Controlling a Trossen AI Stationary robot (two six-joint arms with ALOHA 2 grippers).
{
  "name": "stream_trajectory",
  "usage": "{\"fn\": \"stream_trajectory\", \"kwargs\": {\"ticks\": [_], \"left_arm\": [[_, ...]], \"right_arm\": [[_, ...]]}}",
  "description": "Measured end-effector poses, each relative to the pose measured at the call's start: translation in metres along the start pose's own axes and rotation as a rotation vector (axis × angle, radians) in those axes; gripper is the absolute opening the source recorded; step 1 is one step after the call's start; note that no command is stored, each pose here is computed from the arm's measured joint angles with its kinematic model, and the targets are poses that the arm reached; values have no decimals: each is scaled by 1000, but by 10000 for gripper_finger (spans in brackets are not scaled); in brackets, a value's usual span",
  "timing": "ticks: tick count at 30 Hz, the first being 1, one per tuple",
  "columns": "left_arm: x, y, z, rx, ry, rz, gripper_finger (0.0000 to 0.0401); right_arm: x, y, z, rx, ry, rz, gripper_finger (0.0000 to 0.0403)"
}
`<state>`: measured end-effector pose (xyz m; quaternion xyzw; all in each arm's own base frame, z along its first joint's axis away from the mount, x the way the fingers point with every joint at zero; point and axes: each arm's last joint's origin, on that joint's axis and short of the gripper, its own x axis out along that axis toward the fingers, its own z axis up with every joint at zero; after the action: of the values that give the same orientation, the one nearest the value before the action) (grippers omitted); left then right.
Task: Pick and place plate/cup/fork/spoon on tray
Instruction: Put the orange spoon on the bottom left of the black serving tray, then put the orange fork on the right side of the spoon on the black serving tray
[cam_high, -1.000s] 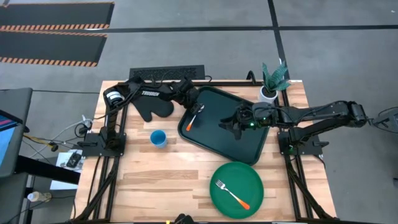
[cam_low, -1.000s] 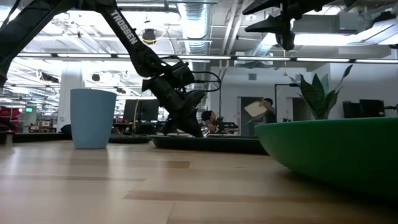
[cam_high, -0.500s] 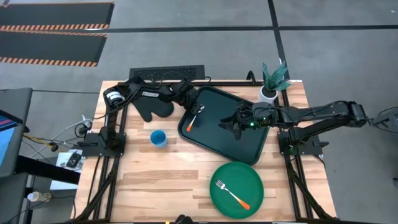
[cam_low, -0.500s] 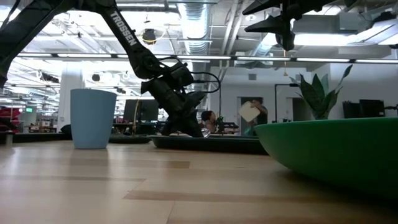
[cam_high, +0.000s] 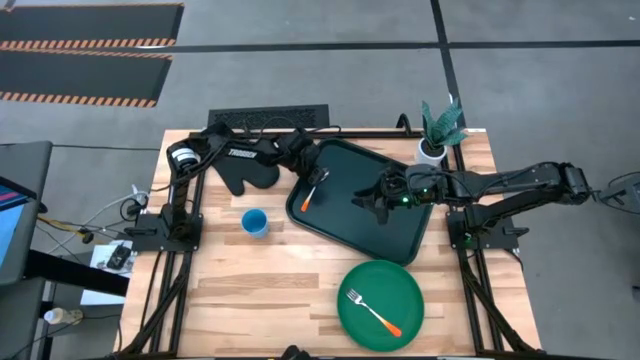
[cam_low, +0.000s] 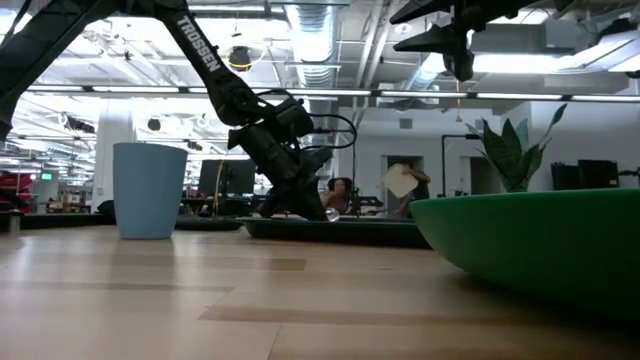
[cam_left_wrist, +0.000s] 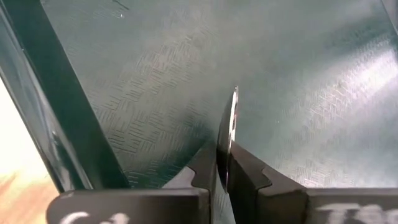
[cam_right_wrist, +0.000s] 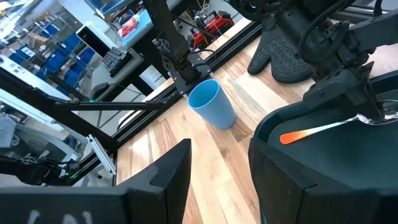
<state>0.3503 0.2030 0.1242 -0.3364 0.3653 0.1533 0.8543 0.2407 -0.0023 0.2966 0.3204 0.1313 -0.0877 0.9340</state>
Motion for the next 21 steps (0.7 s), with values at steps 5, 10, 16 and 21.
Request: {"fn": "stream_trajectory", "kwargs": {"ticks": [5,10,16,21], "left_arm": [[0,-1,0,17,1,-2,39],[-1,-8,0,49,-4,5,80],[0,-14,-2,63,-9,25,128],[-1,-15,0,55,10,20,146]], "right_arm": [[0,0,0,0,0,0,184],[0,0,0,0,0,0,188],[0,0,0,0,0,0,188],[0,0,0,0,1,0,188]]}}
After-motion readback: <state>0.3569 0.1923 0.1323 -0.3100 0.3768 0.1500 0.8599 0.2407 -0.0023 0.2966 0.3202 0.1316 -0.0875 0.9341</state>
